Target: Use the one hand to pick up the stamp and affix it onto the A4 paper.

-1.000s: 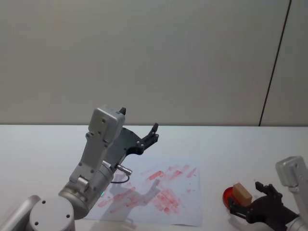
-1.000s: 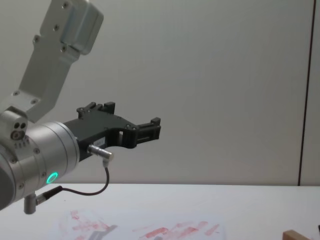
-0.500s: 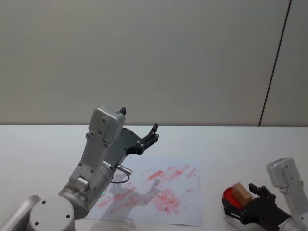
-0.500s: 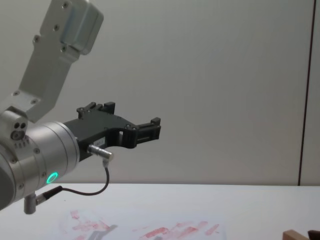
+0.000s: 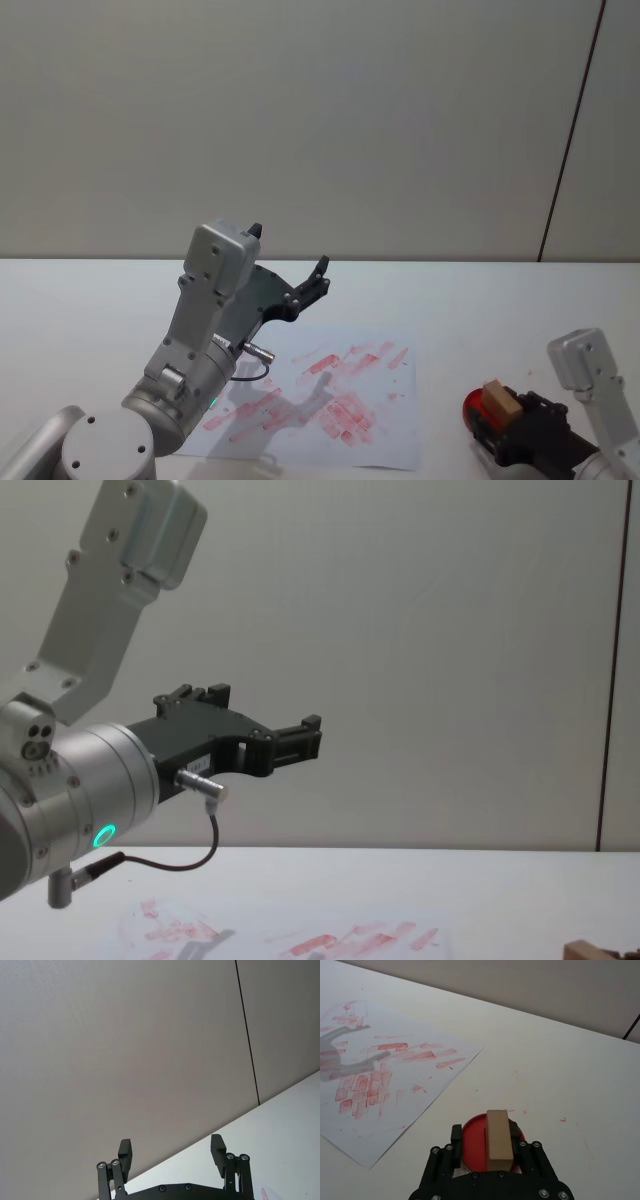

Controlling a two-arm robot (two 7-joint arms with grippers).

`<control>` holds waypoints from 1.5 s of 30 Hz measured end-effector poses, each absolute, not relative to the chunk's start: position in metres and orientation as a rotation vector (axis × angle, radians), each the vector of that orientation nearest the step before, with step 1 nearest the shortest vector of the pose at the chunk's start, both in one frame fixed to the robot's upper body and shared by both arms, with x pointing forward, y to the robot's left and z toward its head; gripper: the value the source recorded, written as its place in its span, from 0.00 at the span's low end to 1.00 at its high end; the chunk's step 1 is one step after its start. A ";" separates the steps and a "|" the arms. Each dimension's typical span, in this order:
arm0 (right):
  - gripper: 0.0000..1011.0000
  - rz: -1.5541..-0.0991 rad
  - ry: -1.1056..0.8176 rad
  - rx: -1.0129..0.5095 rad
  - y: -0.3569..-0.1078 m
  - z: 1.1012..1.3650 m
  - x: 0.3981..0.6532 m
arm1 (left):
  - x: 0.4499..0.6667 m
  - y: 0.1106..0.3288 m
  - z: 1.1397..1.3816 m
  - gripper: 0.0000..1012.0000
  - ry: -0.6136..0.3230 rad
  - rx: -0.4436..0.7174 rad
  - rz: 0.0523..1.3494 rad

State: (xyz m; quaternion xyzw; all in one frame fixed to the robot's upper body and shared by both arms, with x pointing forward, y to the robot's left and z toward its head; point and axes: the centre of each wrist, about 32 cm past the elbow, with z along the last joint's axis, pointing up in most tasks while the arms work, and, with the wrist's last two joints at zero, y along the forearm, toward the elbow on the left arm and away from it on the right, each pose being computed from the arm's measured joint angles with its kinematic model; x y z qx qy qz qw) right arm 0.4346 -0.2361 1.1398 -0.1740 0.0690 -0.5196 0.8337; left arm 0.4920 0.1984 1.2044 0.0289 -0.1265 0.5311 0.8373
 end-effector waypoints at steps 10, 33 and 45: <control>0.25 -1.101 0.146 -0.369 -0.235 1.139 0.435 | 0.492 0.198 1.204 0.99 -0.268 0.061 1.124; 0.22 -1.048 0.091 -0.228 -0.223 1.155 0.444 | 0.492 0.198 1.204 0.99 -0.268 0.061 1.124; 0.22 -0.935 0.092 -0.121 -0.184 1.177 0.466 | 0.492 0.198 1.204 0.99 -0.268 0.061 1.124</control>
